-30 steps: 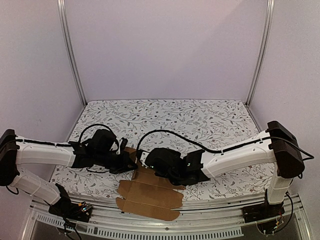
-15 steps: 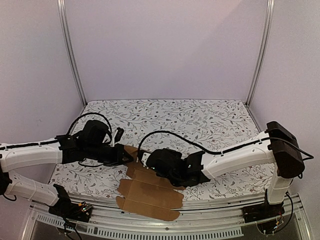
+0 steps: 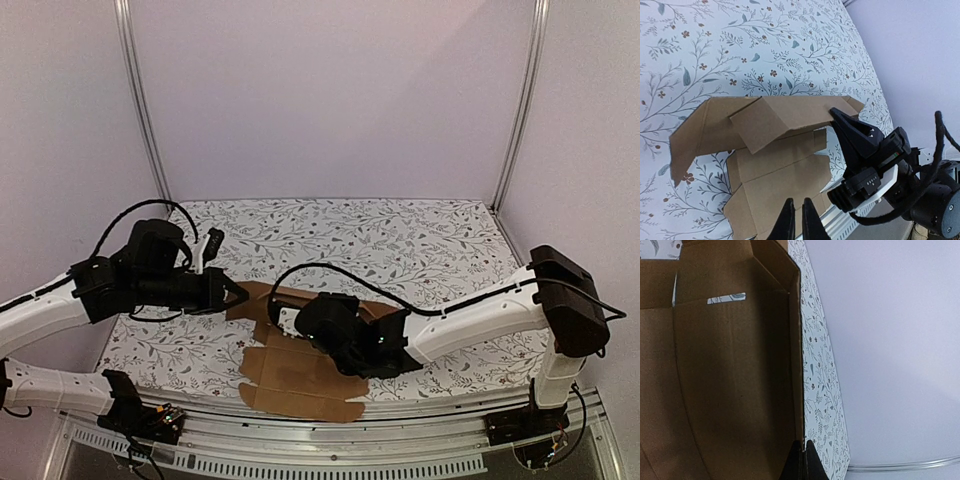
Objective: Fold the paper box
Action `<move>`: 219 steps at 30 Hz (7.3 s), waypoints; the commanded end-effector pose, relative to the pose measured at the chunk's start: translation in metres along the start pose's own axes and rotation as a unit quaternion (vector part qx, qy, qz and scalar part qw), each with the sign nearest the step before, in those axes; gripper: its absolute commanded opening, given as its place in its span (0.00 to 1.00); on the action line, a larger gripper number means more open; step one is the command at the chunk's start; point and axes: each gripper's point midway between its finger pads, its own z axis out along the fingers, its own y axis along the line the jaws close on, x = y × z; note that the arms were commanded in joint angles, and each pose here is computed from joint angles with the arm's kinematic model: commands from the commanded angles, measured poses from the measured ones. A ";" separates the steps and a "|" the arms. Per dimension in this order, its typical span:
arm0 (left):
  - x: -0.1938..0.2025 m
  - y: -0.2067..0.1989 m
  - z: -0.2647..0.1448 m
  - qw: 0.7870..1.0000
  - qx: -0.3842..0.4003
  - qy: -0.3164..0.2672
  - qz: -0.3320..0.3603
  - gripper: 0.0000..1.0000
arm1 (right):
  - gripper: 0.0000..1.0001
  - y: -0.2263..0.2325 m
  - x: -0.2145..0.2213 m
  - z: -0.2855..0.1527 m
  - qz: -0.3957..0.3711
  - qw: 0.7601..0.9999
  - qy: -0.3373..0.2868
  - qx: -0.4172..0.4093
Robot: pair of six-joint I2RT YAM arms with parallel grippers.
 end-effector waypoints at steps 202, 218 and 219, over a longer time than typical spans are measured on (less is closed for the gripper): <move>0.048 0.042 0.114 0.972 -0.090 -0.095 0.195 0.51 | 0.00 0.018 -0.018 0.000 -0.095 0.991 -0.020 0.092; 0.047 0.030 0.132 0.970 -0.051 -0.114 0.206 0.56 | 0.00 0.043 0.001 0.015 -0.101 0.992 -0.005 0.079; 0.048 0.029 0.132 0.970 -0.045 -0.116 0.207 0.57 | 0.00 0.043 0.002 0.015 -0.100 0.992 -0.004 0.079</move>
